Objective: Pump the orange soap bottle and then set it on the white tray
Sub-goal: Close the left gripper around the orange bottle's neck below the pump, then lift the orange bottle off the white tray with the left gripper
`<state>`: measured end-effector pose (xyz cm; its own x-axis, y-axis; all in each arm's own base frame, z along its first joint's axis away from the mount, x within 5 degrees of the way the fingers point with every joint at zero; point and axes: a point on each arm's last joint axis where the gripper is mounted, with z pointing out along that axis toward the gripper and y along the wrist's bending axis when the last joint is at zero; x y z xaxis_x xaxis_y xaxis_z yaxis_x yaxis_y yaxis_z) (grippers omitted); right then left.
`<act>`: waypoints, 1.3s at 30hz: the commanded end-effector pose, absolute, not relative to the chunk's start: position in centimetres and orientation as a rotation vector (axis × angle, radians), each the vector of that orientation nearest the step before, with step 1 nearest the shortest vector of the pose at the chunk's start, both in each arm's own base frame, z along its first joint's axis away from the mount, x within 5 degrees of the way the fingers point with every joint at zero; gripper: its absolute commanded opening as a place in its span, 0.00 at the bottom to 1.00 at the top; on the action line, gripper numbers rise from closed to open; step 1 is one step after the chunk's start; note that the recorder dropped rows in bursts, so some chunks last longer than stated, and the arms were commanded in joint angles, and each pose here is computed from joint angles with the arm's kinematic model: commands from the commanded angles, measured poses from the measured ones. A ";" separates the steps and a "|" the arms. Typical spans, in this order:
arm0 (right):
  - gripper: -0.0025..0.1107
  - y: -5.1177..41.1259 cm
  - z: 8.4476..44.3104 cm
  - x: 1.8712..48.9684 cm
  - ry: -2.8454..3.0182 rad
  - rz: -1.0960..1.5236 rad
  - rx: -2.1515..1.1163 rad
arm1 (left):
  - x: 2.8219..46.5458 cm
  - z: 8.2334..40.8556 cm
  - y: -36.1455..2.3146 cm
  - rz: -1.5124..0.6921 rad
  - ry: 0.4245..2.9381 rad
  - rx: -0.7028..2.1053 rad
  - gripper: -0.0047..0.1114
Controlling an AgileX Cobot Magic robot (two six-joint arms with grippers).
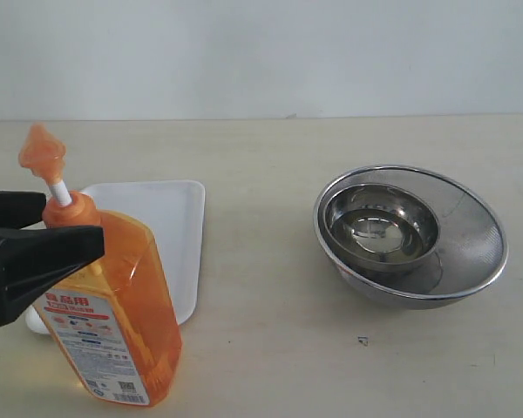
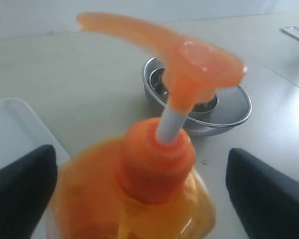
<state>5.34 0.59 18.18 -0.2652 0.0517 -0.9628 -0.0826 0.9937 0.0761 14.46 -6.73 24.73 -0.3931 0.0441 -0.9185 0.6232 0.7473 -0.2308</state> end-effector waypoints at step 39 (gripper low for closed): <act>0.02 0.6 18.3 5.3 1.819 0.124 -0.021 | 15.0 25.3 -8.4 -0.922 1.737 0.660 0.08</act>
